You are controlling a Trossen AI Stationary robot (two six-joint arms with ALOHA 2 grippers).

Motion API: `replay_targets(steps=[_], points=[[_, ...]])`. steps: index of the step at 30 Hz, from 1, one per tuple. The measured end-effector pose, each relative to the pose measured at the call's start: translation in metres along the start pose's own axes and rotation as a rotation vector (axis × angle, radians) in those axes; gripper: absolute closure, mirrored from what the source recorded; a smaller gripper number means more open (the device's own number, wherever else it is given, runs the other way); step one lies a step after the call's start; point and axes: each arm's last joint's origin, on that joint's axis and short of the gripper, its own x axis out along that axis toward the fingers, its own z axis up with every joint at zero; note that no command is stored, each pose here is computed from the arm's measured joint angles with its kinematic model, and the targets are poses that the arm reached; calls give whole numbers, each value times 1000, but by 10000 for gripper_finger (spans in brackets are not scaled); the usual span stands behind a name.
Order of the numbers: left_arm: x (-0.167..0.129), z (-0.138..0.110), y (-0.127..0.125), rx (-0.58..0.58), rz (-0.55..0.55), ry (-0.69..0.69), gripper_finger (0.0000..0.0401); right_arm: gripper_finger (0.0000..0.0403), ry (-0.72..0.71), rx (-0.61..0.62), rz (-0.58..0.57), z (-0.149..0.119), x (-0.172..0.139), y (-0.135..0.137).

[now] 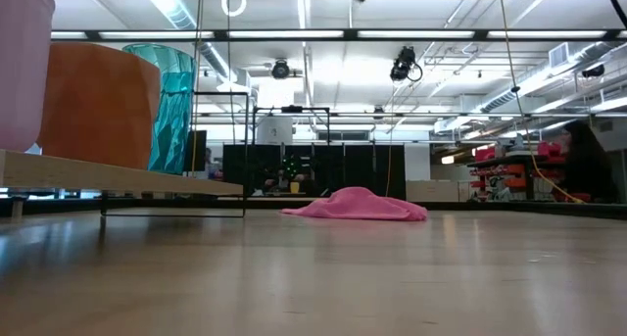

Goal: Stack small to large cups/mugs on shelf
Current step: Put the purple cup on the shelf

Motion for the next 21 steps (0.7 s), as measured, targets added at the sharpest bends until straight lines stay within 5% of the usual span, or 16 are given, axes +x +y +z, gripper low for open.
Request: replay_targets(steps=[7, 15, 21], points=[[11, -39, 17, -134, -8, 188, 366, 390, -19, 31, -22, 3, -28, -3], [8, -79, 13, -109, -22, 442, 378, 391, 69, 100, -118, -7, -34, -12], [10, -111, 11, -100, -7, 590, 377, 390, 58, 146, -56, -7, -32, -3]])
